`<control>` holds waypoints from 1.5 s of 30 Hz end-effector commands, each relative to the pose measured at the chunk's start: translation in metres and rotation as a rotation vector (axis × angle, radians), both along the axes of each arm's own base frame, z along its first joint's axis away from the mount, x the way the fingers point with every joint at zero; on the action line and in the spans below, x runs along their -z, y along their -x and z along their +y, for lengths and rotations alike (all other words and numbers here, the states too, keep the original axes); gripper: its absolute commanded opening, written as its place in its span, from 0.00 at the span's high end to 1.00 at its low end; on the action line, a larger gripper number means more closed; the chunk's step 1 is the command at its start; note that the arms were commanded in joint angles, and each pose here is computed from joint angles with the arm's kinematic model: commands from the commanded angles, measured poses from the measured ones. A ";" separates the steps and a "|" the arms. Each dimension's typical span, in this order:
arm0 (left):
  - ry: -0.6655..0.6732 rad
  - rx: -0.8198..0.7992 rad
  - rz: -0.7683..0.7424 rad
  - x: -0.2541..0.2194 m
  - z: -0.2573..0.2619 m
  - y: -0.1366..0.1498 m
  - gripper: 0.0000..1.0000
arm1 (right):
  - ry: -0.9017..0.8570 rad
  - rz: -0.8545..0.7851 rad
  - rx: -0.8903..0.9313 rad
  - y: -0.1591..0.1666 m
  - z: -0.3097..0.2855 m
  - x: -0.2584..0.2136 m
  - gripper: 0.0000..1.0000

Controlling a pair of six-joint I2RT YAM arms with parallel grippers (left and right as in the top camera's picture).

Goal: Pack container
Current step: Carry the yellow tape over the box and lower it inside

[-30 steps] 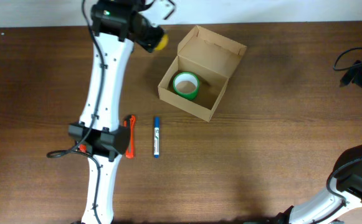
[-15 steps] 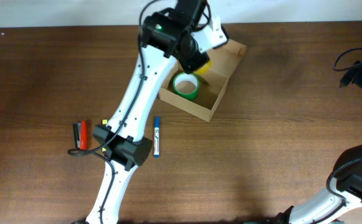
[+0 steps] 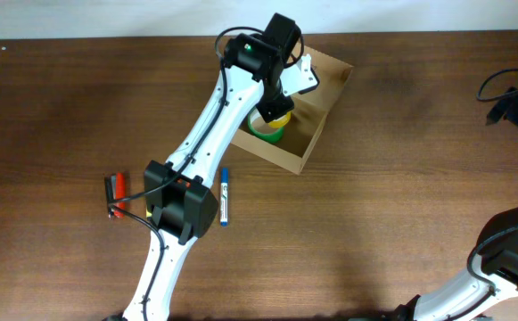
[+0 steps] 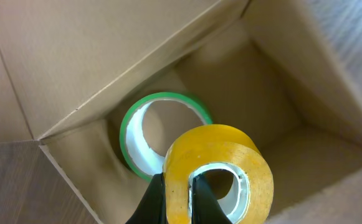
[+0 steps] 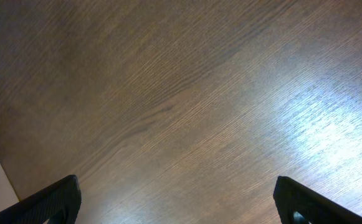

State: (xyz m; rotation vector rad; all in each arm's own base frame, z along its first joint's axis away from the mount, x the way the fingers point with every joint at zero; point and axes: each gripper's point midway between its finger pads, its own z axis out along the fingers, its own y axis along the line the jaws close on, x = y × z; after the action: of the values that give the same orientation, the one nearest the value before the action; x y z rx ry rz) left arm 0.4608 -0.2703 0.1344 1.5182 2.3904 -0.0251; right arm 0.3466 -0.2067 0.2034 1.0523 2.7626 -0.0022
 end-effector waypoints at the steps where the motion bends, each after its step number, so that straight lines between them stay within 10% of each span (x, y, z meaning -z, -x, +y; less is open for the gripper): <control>1: -0.070 -0.011 -0.032 0.003 0.014 -0.004 0.98 | -0.019 0.009 -0.010 -0.002 0.002 0.007 0.01; 45: -0.116 -0.042 -0.052 0.065 0.015 -0.034 0.98 | -0.026 0.006 -0.011 -0.002 0.003 0.007 0.00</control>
State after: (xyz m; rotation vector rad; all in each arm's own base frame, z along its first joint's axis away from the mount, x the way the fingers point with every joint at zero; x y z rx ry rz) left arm 0.4911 -0.2618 0.0761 1.4937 2.4089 0.1484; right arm 0.3474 -0.2054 0.2034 1.0506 2.7615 0.0106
